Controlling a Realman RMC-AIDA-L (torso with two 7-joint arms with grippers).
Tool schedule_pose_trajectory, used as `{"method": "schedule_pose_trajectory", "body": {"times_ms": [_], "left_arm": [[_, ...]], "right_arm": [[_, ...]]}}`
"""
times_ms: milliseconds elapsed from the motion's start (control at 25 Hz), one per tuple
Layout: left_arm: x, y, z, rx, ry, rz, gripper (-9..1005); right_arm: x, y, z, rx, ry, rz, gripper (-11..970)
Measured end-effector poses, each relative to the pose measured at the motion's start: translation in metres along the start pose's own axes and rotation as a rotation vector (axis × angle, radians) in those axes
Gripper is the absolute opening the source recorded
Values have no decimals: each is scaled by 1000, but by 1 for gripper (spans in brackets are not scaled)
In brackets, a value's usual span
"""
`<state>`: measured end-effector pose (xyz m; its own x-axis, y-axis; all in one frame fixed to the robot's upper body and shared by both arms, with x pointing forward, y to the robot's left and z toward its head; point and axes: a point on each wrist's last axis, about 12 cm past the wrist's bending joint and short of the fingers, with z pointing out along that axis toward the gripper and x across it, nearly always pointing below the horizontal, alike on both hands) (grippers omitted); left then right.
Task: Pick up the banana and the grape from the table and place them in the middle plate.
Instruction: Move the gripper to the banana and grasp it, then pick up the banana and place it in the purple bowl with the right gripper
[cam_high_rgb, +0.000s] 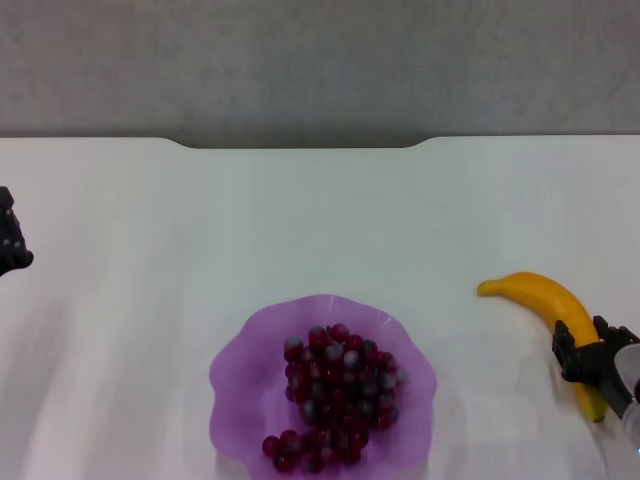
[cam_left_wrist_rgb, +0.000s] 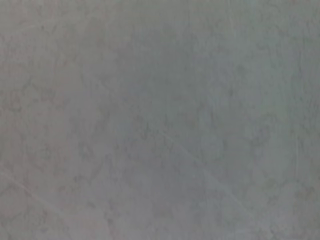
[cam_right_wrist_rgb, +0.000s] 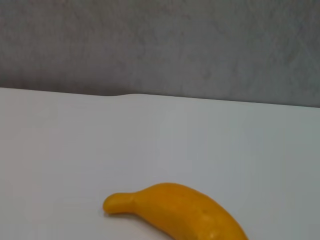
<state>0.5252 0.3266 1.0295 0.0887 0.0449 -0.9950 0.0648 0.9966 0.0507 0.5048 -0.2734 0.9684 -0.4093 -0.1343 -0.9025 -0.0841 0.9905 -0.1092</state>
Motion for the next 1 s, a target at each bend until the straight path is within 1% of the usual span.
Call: {"method": "schedule_pose_trajectory", "body": {"times_ms": [120,240,720,1000], "left_arm": [[0,0,0,0,0,0,43],[0,0,0,0,-1,-1,43],[0,0,1,1,-2,-1,42],[0,0,0,0,0,0,43]], "right_arm": [[0,0,0,0,0,-1,616],[0,-1,0,1,0,-2,475],[-2,-3,7,-5,28,-18,482],[-6,0,9,-13,18,-23,485]]}}
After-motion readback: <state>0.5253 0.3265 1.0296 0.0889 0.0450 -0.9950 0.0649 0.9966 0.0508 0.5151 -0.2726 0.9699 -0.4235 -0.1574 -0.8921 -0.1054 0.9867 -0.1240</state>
